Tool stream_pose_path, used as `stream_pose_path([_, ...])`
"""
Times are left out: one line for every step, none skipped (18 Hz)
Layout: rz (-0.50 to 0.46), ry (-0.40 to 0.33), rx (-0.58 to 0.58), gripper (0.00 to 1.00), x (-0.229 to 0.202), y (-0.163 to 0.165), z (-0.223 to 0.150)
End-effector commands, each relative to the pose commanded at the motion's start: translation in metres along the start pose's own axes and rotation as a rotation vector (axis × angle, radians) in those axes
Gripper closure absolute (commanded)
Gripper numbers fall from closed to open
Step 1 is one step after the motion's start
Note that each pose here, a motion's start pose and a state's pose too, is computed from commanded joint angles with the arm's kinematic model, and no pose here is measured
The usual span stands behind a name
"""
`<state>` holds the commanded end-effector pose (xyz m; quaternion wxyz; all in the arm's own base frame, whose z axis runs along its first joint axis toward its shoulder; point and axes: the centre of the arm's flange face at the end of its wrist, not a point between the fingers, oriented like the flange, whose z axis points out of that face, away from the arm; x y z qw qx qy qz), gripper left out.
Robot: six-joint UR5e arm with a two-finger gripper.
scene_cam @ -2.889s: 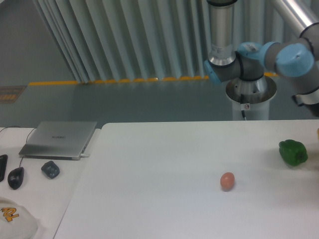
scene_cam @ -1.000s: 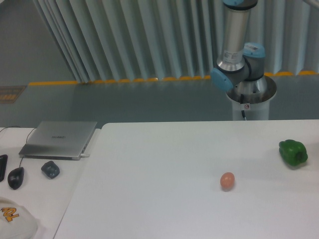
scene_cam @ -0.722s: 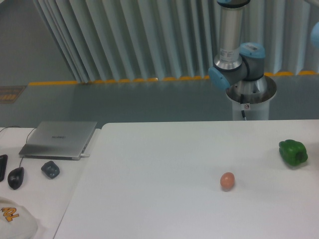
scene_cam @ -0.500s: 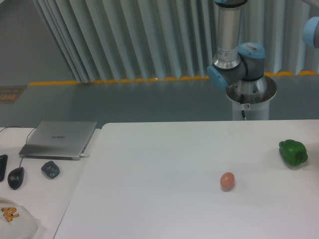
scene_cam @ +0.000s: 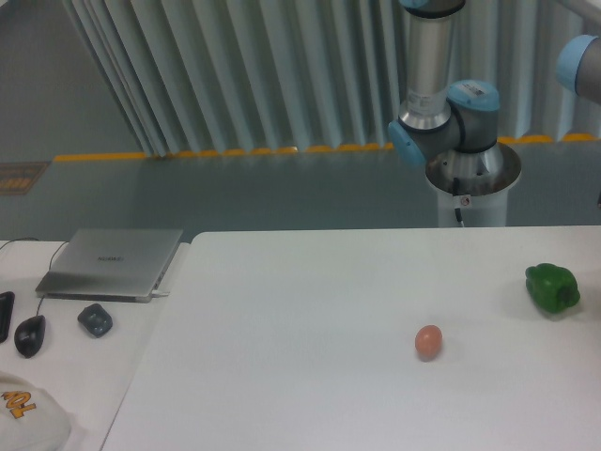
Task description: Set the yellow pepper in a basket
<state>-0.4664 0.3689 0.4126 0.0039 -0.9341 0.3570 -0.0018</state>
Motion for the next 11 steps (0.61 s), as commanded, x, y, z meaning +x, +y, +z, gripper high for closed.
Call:
stream_pose_path([0.002,0.013,-0.017,0.0,0.0003,0.0011,0.0028])
stream_pose_path([0.002,0.014,-0.019,0.0,0.0004,0.0012,0.0028])
stream_pose_path([0.002,0.014,-0.019,0.0,0.0004,0.0012,0.0028])
stream_pose_path([0.003,0.018,-0.017,0.0,0.0004,0.0003,0.0052])
stream_pose_path([0.008,0.016,-0.016,0.0,0.0007,-0.0027,0.0049])
stream_pose_path([0.009,0.016,-0.015,0.0,0.0006,-0.0037,0.005])
stream_pose_path([0.009,0.017,-0.015,0.0,0.0009,-0.0038,0.0057])
stream_pose_path([0.011,0.015,-0.014,0.0,0.0006,-0.0048,0.0056])
stream_pose_path([0.011,0.015,-0.014,0.0,0.0006,-0.0048,0.0056])
stream_pose_path([0.012,0.015,-0.014,0.0,0.0006,-0.0057,0.0056])
stream_pose_path([0.012,0.015,-0.012,0.0,0.0005,-0.0059,0.0056])
